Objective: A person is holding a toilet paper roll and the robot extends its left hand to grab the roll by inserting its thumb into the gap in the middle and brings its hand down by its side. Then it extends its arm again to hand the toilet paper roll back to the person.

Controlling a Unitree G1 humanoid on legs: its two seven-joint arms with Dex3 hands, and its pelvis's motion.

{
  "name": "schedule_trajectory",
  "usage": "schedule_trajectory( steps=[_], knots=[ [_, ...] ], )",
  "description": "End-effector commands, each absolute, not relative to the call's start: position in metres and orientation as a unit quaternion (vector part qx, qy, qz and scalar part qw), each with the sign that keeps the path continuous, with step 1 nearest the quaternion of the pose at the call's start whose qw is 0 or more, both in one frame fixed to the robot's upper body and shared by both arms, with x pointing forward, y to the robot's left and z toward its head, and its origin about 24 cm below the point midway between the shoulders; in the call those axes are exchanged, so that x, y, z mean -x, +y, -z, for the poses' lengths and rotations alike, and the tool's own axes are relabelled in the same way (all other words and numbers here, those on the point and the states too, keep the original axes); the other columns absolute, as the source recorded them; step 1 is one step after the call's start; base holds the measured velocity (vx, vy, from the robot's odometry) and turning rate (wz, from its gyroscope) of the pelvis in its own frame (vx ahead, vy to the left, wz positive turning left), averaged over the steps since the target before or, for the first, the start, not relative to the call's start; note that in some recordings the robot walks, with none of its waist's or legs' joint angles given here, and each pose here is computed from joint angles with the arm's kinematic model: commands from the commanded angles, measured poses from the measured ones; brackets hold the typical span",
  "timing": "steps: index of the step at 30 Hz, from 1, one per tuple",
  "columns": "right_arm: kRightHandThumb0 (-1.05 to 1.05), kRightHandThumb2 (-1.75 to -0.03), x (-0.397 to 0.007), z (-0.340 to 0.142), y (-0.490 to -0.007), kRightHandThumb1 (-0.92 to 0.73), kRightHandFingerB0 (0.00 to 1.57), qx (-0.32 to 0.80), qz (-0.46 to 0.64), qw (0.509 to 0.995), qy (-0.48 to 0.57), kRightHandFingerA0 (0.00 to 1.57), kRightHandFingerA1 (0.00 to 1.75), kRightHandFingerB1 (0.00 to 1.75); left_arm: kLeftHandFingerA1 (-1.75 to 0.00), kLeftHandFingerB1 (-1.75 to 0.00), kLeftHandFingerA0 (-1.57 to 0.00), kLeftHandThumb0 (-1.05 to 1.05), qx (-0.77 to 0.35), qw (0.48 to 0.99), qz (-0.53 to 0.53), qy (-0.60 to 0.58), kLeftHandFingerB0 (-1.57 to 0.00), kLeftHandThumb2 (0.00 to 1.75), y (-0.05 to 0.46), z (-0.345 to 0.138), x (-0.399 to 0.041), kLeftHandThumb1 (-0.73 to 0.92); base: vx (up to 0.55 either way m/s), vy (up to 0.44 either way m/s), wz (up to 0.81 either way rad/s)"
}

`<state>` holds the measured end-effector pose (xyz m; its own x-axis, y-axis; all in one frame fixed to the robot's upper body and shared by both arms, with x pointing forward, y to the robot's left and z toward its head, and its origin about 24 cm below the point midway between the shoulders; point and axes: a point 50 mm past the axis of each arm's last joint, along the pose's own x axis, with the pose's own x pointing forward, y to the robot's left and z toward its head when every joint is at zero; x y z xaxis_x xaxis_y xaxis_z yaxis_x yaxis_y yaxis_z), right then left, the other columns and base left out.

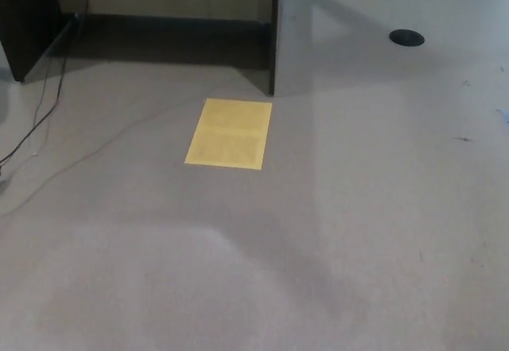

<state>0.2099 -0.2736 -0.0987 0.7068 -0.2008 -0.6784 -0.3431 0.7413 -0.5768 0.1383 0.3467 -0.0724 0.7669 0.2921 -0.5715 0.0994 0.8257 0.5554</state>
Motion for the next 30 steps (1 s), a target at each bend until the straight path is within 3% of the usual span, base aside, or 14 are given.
schedule_trajectory(
  steps=[1, 5, 6, 7, 9, 10, 12, 13, 14, 15, 16, 18, 19, 30],
  knots=[
    [-0.32, -0.60, -0.207, 0.096, -0.280, -0.67, 0.54, 0.376, -0.044, 0.852, 0.361, 0.70, 0.58, 0.44, -0.39, -0.32, -0.45, -0.25, -0.309, 0.902, -0.053, 0.298, -0.35, 0.56, 0.354, 0.063, -0.136, 0.56, 0.00, 0.000, 0.00],
    [-0.32, -0.59, -0.195, 0.101, -0.282, -0.65, 0.53, 0.371, -0.043, 0.853, 0.364, 0.71, 0.67, 0.44, -0.39, -0.35, -0.30, -0.31, -0.274, 0.918, -0.063, 0.280, -0.27, 0.62, 0.349, 0.065, -0.129, 0.49, 0.00, 0.000, 0.00],
    [-0.39, -0.83, -0.194, 0.102, -0.282, -0.53, 0.46, 0.372, -0.042, 0.851, 0.368, 0.68, 0.71, 0.55, -0.37, -0.33, -0.28, -0.29, -0.269, 0.924, -0.065, 0.263, -0.26, 0.60, 0.346, 0.062, -0.133, 0.50, 0.00, 0.000, 0.00],
    [-0.39, -0.84, -0.194, 0.102, -0.282, -0.53, 0.43, 0.371, -0.041, 0.851, 0.368, 0.69, 0.72, 0.54, -0.36, -0.33, -0.27, -0.29, -0.265, 0.927, -0.064, 0.257, -0.25, 0.60, 0.346, 0.061, -0.134, 0.50, 0.00, 0.000, 0.00],
    [-0.39, -0.82, -0.193, 0.103, -0.282, -0.52, 0.42, 0.360, -0.034, 0.854, 0.373, 0.68, 0.70, 0.53, -0.36, -0.32, -0.25, -0.29, -0.249, 0.940, -0.057, 0.226, -0.23, 0.59, 0.342, 0.054, -0.143, 0.50, 0.00, 0.000, 0.00],
    [-0.31, -0.58, -0.193, 0.103, -0.282, -0.65, 0.48, 0.355, -0.031, 0.856, 0.375, 0.72, 0.64, 0.40, -0.36, -0.32, -0.25, -0.30, -0.251, 0.945, -0.050, 0.205, -0.24, 0.59, 0.339, 0.048, -0.148, 0.48, 0.00, 0.000, 0.00],
    [-0.39, -0.81, -0.193, 0.103, -0.282, -0.52, 0.41, 0.353, -0.029, 0.858, 0.373, 0.67, 0.70, 0.52, -0.36, -0.33, -0.23, -0.33, -0.250, 0.953, -0.039, 0.167, -0.22, 0.59, 0.332, 0.034, -0.161, 0.46, 0.00, 0.000, 0.00],
    [-0.39, -0.81, -0.194, 0.102, -0.282, -0.52, 0.41, 0.353, -0.029, 0.858, 0.371, 0.68, 0.71, 0.52, -0.52, -0.50, -0.12, -0.16, -0.251, 0.958, -0.033, 0.138, -0.10, 0.88, 0.327, 0.023, -0.171, 0.37, 0.00, 0.000, 0.00],
    [-0.32, -0.58, -0.196, 0.101, -0.281, -0.64, 0.47, 0.355, -0.030, 0.859, 0.368, 0.72, 0.65, 0.40, -0.53, -0.50, -0.12, -0.17, -0.256, 0.962, -0.023, 0.094, -0.10, 0.88, 0.321, 0.007, -0.182, 0.36, 0.00, 0.000, 0.00],
    [-0.32, -0.58, -0.196, 0.101, -0.281, -0.64, 0.47, 0.356, -0.031, 0.858, 0.369, 0.72, 0.65, 0.40, -0.53, -0.50, -0.12, -0.17, -0.260, 0.963, -0.016, 0.073, -0.10, 0.88, 0.319, 0.000, -0.185, 0.36, 0.00, 0.000, 0.00],
    [-0.41, -0.83, -0.197, 0.102, -0.281, -0.52, 0.43, 0.363, -0.034, 0.854, 0.370, 0.69, 0.72, 0.53, -0.52, -0.50, -0.11, -0.18, -0.263, 0.964, 0.001, 0.026, -0.08, 0.89, 0.311, -0.020, -0.196, 0.38, 0.00, 0.000, 0.00],
    [-0.40, -0.83, -0.197, 0.101, -0.280, -0.52, 0.44, 0.364, -0.038, 0.855, 0.368, 0.69, 0.73, 0.54, -0.52, -0.49, -0.11, -0.19, -0.269, 0.963, 0.019, -0.025, -0.08, 0.88, 0.302, -0.044, -0.207, 0.35, 0.00, 0.000, 0.00],
    [-0.33, -0.58, -0.196, 0.102, -0.280, -0.63, 0.50, 0.365, -0.039, 0.855, 0.367, 0.73, 0.66, 0.42, -0.51, -0.49, -0.11, -0.20, -0.286, 0.956, 0.028, -0.054, -0.08, 0.87, 0.297, -0.059, -0.212, 0.34, 0.00, 0.000, 0.00],
    [-0.33, -0.59, -0.206, 0.097, -0.280, -0.64, 0.53, 0.369, -0.038, 0.854, 0.364, 0.74, 0.60, 0.43, -0.51, -0.50, -0.10, -0.19, -0.285, 0.924, 0.100, -0.234, -0.08, 0.84, 0.237, -0.157, -0.244, 0.29, 0.00, 0.000, 0.00]
  ],
)
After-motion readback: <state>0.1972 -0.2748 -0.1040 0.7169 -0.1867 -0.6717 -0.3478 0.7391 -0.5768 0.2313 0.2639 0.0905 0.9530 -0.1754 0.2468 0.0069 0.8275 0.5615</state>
